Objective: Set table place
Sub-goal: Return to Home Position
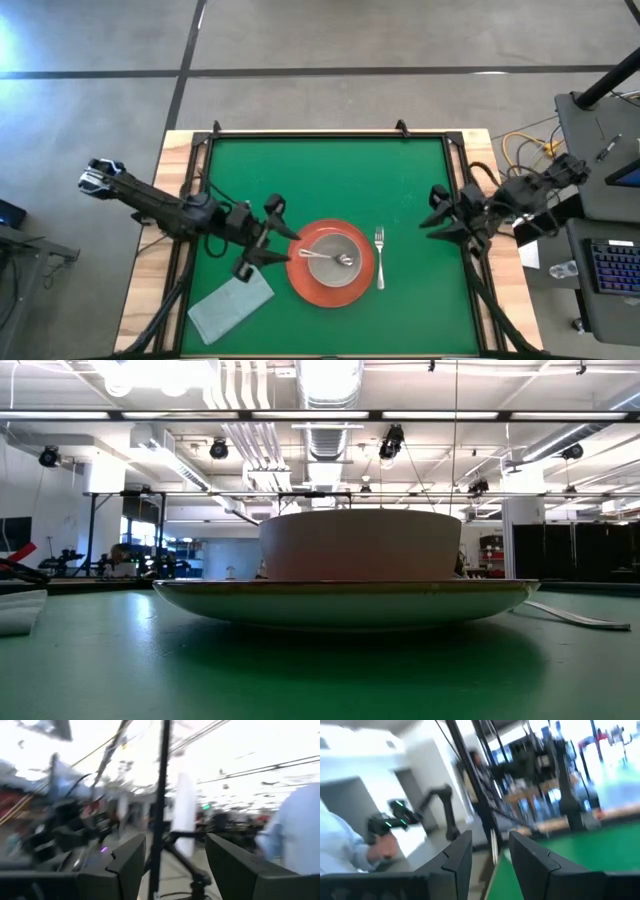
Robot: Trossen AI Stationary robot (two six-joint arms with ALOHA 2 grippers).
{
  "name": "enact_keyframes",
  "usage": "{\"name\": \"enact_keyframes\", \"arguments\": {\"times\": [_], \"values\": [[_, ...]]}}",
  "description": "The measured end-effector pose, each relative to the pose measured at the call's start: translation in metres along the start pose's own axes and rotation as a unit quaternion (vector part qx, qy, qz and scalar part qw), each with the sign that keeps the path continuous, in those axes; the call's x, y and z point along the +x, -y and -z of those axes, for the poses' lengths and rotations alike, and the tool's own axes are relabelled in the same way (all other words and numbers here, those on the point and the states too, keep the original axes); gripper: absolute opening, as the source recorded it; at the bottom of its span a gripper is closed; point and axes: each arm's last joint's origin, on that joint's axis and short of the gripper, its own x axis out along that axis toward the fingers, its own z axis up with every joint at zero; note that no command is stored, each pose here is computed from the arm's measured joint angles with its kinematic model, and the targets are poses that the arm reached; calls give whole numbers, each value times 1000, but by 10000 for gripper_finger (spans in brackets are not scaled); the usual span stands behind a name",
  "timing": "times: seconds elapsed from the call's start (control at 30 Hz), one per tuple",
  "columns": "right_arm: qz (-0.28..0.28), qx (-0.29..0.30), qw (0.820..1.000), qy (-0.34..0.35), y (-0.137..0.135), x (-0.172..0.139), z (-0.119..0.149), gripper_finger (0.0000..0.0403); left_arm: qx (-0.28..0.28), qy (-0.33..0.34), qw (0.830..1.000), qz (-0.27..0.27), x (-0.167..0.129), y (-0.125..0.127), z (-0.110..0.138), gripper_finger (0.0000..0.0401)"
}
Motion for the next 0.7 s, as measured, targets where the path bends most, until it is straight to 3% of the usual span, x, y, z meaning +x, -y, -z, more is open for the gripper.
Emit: {"name": "enact_keyframes", "arguments": {"times": [0.13, 0.3, 0.47, 0.7], "values": [[-36, -34, 996, 79, 14, -25, 10, 123, 21, 14, 999, 42, -30, -16, 15, 192], [-22, -46, 992, 112, 28, -47, 28, 123, 24, -16, 1000, -9, -57, -39, 28, 192], [5, -61, 990, 129, 36, -64, 39, 123, 41, -11, 997, -58, -86, -54, 21, 192], [74, -86, 988, 104, 33, -82, 25, 123, 29, 20, 990, -139, -135, -48, 7, 192]]}}
